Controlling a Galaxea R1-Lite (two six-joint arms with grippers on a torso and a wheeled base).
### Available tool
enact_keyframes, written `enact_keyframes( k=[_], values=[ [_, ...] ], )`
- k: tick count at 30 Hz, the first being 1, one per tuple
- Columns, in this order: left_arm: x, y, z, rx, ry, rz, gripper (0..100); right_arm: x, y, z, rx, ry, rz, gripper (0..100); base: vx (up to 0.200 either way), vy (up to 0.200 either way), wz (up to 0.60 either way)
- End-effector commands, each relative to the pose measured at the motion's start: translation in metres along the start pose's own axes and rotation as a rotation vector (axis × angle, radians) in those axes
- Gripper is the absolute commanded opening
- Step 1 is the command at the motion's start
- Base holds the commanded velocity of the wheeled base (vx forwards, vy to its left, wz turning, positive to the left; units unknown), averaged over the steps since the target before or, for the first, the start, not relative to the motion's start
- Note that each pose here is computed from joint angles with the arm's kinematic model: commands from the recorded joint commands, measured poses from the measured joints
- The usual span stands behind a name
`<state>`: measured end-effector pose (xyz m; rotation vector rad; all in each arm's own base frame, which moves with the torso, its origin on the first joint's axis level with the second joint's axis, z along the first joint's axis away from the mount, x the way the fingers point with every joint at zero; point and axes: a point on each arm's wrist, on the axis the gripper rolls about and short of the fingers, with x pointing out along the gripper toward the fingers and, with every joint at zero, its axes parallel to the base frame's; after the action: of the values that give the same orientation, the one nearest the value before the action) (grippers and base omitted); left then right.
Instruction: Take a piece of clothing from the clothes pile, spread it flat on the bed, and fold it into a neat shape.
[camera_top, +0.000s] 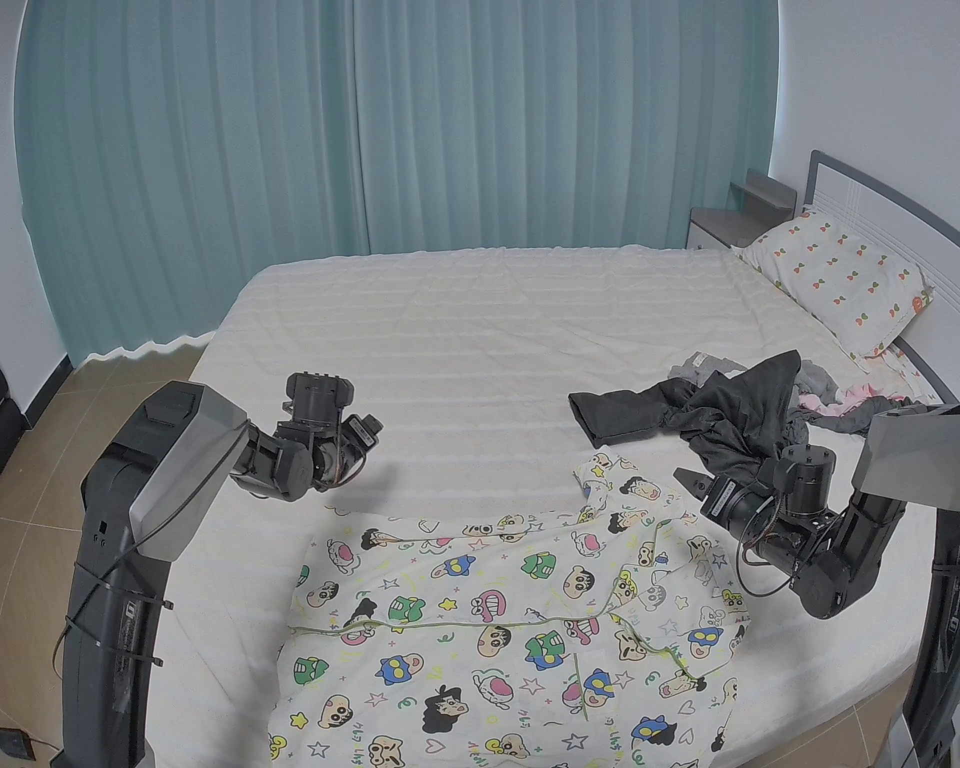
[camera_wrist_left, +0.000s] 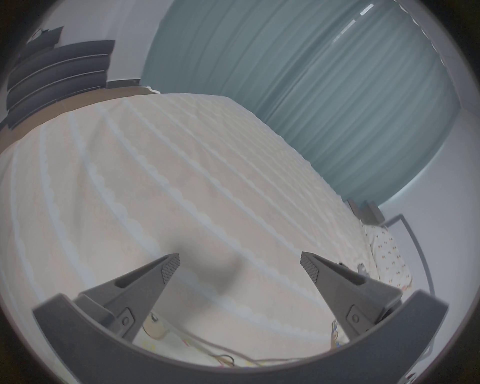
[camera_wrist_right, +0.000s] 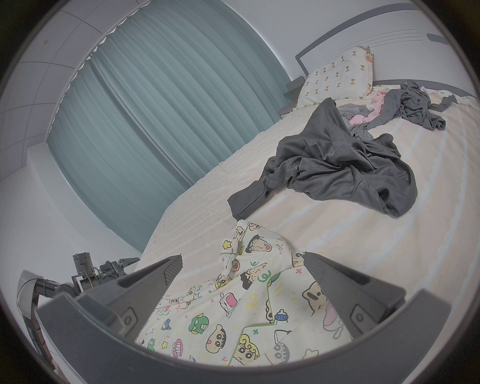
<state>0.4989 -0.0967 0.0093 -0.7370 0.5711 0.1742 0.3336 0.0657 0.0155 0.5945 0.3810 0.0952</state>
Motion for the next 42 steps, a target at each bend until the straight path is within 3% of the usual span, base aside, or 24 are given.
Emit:
enact_keyframes(
  k=[1, 5, 11, 21, 27, 42],
  values=[
    [-0.016, 0.013, 0.008, -0.033, 0.145, -0.022, 100, -0.001, -0.006, -0.009, 0.0, 0.012, -0.01, 100, 0.0, 0.0, 0.0],
    [-0.035, 0.024, 0.02, 0.046, 0.271, -0.124, 100, -0.005, -0.007, -0.011, -0.004, 0.013, -0.008, 100, 0.0, 0.0, 0.0],
    [-0.032, 0.055, 0.021, 0.244, 0.285, -0.096, 100, -0.011, -0.008, -0.016, -0.005, 0.027, -0.012, 100, 0.0, 0.0, 0.0],
    [-0.027, 0.102, 0.02, 0.448, 0.254, -0.109, 100, -0.016, -0.005, -0.024, -0.01, 0.054, -0.002, 100, 0.0, 0.0, 0.0],
    [-0.018, 0.114, 0.007, 0.475, 0.254, -0.14, 100, -0.017, 0.001, -0.028, -0.016, 0.065, 0.013, 100, 0.0, 0.0, 0.0],
    [-0.011, 0.107, -0.013, 0.493, 0.307, -0.186, 100, -0.016, 0.004, -0.031, -0.022, 0.071, 0.024, 100, 0.0, 0.0, 0.0]
  ],
)
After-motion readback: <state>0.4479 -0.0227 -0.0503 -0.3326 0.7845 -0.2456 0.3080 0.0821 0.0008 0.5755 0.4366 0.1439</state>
